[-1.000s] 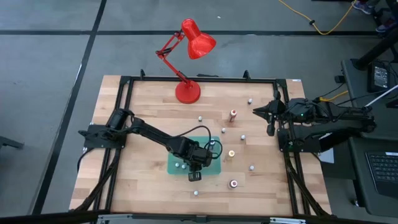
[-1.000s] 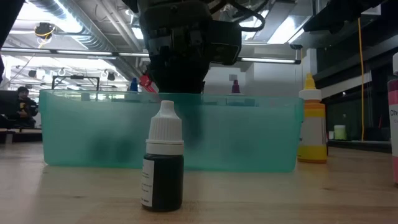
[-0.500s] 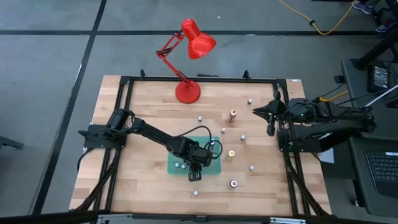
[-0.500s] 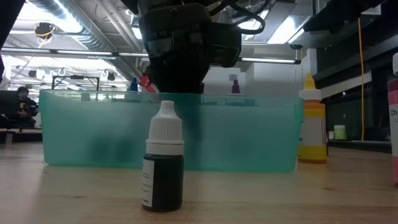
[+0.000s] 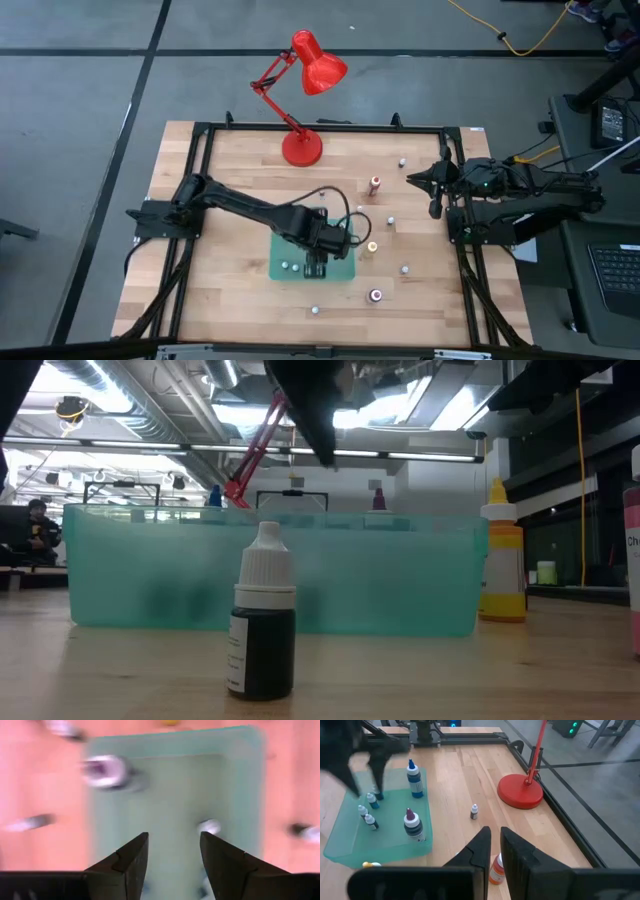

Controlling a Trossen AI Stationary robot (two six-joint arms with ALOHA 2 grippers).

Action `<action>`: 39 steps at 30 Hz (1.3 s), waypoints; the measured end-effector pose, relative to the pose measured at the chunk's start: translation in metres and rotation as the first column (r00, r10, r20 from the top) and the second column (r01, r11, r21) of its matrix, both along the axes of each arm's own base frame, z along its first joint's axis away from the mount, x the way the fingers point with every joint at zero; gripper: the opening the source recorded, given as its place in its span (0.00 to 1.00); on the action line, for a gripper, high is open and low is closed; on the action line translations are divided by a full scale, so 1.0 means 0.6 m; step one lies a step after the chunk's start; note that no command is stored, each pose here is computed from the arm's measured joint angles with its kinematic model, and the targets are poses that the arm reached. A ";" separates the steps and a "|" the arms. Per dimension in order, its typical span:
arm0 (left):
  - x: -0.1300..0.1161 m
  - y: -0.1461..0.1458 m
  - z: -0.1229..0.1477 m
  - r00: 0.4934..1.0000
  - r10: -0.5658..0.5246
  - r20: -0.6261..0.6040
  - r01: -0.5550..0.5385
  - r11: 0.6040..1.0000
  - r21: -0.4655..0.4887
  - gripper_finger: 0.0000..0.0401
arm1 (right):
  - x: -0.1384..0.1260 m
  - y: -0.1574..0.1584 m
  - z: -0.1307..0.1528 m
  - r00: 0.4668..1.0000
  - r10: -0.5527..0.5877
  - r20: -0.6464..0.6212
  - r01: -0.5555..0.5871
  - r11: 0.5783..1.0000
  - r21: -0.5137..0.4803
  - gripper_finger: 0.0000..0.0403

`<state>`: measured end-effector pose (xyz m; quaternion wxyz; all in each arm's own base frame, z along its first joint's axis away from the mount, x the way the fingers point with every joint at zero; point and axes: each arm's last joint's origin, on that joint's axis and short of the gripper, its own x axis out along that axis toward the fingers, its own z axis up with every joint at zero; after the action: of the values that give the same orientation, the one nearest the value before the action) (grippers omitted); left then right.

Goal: Pick & Place food coloring
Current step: Put the small black bottle into the green bin

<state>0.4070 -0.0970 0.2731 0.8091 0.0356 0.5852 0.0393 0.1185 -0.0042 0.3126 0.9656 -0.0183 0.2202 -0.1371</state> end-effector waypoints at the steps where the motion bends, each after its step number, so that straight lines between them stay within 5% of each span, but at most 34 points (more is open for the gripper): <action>1: -0.004 0.007 0.018 1.000 0.007 -0.010 -0.007 0.999 0.047 0.44 | 0.000 0.000 0.000 1.000 0.000 0.000 0.000 1.000 0.000 0.11; 4: -0.013 0.035 0.063 0.998 0.064 -0.009 -0.062 0.986 0.153 0.43 | 0.000 0.000 0.000 1.000 0.000 0.000 0.000 1.000 0.000 0.11; 8: -0.013 0.073 0.096 0.992 0.128 0.020 -0.130 0.977 0.168 0.43 | 0.000 0.000 0.000 1.000 0.000 0.000 0.000 1.000 0.000 0.11; 19: -0.007 0.189 0.099 0.983 0.185 -0.007 -0.182 0.972 0.149 0.43 | 0.000 0.000 0.000 1.000 0.000 0.000 0.000 1.000 0.000 0.11; 26: 0.003 0.279 0.105 0.979 0.186 0.082 -0.196 0.970 0.144 0.43 | 0.000 0.000 0.000 1.000 0.000 0.000 0.000 1.000 0.000 0.11; 39: 0.057 0.343 -0.021 0.996 0.060 -0.071 -0.062 0.998 -0.020 0.43 | 0.000 0.000 0.000 1.000 0.000 0.000 0.000 1.000 0.000 0.11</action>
<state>0.4410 0.1086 0.2608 0.7867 0.0100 0.6146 0.0563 0.1186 -0.0042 0.3127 0.9656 -0.0182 0.2201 -0.1372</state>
